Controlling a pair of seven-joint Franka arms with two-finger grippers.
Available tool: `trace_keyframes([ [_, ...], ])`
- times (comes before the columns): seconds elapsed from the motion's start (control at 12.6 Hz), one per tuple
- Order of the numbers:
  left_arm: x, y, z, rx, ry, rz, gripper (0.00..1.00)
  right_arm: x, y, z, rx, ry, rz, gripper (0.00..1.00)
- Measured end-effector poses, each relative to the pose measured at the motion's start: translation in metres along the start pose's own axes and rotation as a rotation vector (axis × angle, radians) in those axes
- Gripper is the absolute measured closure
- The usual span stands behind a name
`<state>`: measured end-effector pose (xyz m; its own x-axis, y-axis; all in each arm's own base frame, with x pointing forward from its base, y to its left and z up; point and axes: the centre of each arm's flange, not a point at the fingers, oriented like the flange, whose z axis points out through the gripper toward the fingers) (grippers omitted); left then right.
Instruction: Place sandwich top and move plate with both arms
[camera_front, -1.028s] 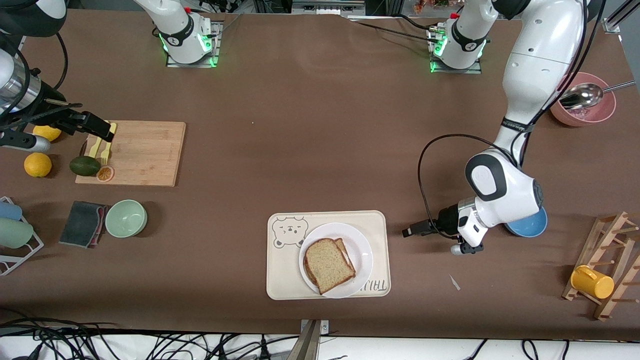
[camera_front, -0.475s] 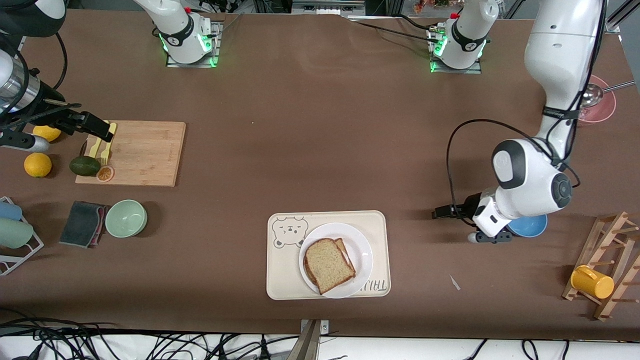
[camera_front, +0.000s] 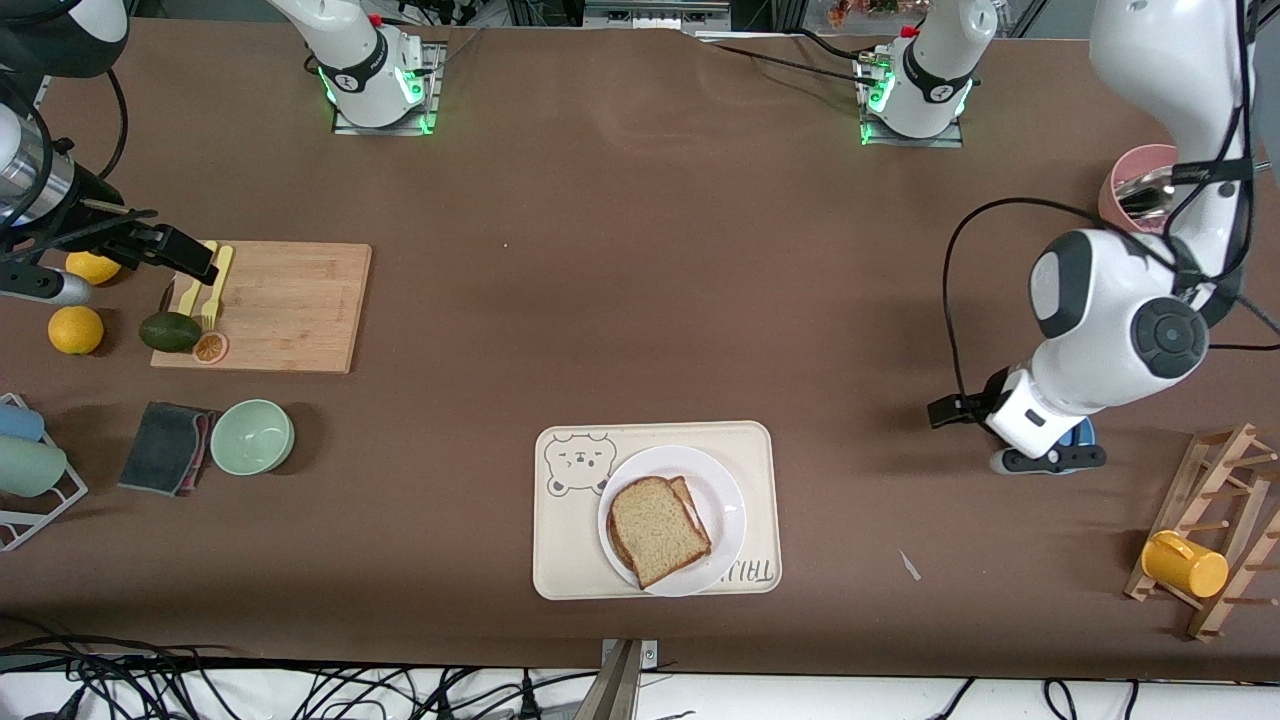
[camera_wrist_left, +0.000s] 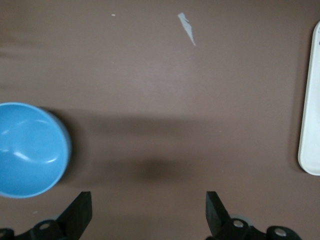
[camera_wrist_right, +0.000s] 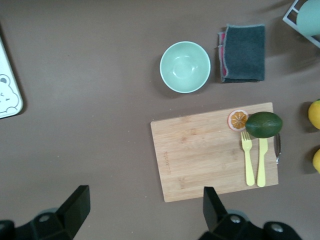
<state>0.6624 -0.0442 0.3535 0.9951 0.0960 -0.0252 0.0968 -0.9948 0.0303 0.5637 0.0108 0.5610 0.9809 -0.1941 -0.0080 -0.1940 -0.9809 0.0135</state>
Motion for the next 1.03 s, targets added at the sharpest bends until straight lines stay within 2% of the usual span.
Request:
trace_keyframes([
  [0.24, -0.004, -0.034, -0.065, 0.038, 0.056, -0.033, 0.0, 0.0, 0.0, 0.0, -0.005, 0.001, -0.003, 0.0],
  [0.55, -0.036, -0.05, -0.162, 0.024, 0.105, -0.055, 0.0, 0.0, -0.001, 0.001, -0.005, -0.001, -0.006, 0.0],
  [1.03, -0.062, -0.041, -0.233, 0.026, 0.047, -0.038, 0.0, 0.0, -0.002, 0.002, -0.006, -0.003, -0.008, 0.0],
])
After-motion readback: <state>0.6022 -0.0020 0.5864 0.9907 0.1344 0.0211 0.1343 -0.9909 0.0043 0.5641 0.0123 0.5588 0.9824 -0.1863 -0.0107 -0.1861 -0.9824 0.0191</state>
